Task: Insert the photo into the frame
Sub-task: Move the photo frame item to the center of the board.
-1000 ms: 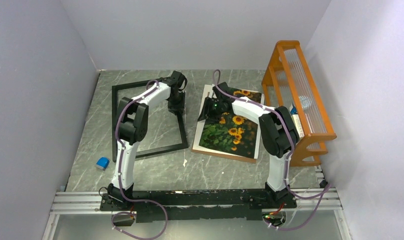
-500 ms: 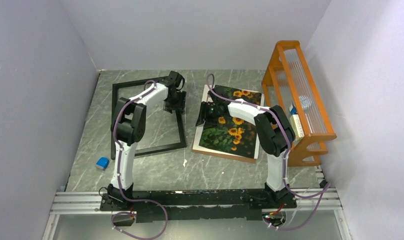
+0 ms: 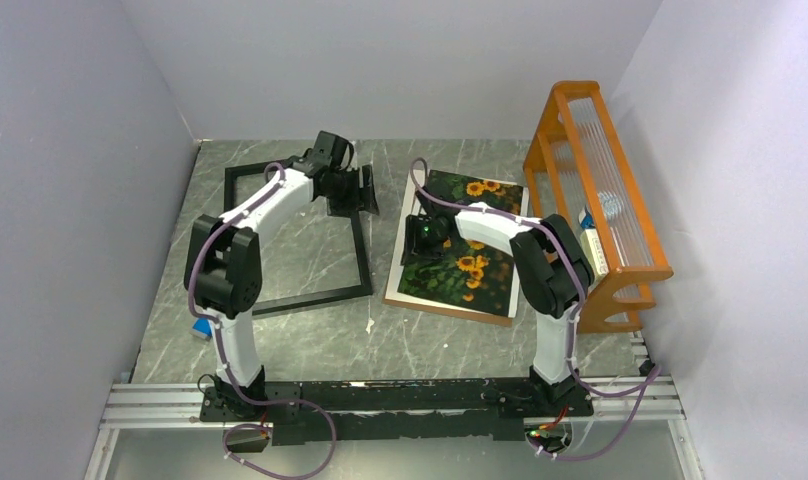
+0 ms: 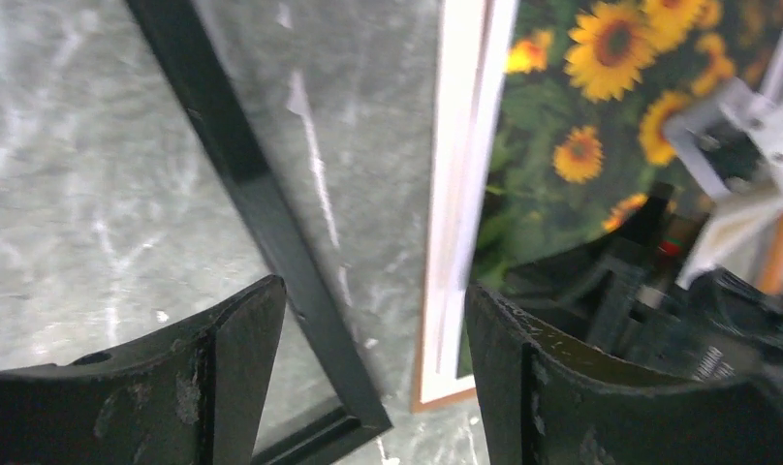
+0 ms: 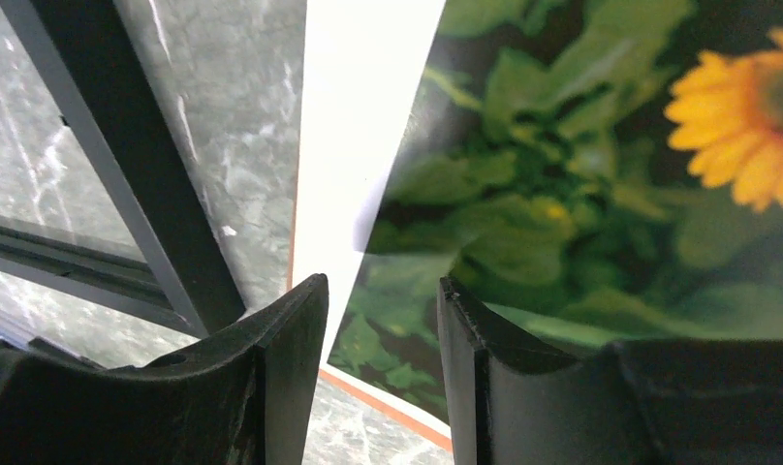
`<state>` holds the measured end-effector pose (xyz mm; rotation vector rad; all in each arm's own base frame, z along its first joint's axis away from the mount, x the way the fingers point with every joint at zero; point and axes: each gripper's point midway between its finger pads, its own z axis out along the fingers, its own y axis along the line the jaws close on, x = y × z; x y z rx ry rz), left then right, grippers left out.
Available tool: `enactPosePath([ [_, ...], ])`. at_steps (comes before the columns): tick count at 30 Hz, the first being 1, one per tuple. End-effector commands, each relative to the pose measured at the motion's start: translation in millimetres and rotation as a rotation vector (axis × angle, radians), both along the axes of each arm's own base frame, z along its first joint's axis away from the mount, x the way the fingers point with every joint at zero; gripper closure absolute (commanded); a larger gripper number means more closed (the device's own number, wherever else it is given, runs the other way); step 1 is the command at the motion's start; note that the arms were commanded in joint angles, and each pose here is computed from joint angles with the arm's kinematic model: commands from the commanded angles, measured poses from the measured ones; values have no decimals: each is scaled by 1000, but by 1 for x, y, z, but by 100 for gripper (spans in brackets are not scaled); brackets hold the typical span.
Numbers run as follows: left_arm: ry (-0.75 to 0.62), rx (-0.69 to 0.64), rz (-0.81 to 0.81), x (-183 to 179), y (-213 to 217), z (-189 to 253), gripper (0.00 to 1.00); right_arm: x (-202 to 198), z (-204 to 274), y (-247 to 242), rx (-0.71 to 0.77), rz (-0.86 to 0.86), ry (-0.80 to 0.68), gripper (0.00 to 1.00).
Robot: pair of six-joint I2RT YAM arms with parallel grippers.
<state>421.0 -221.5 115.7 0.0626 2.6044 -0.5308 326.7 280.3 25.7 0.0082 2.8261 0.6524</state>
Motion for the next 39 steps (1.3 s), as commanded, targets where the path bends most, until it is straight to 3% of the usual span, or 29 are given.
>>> enactPosePath([
  [1, 40, -271, -51, -20, -41, 24, 29, -12, 0, -30, -166, 0, -3, 50],
  [5, 104, -365, -101, -43, -60, 18, 32, -10, 22, -47, -218, -53, -67, 50],
  [10, 136, -359, -148, -63, -77, 7, 33, -14, 50, -88, -310, -185, -142, 49],
  [15, 127, -361, -188, -73, -91, 5, 30, -37, 57, -151, -446, -373, -131, 37],
  [29, 246, -197, -71, -87, -88, -49, 28, -64, 31, -216, -452, -548, -25, 16],
  [34, 233, -165, -37, -79, -86, -54, 27, -53, 24, -223, -447, -552, -30, 8],
  [39, 205, -129, -30, -61, -86, -56, 27, -23, 24, -227, -409, -561, -61, 7],
])
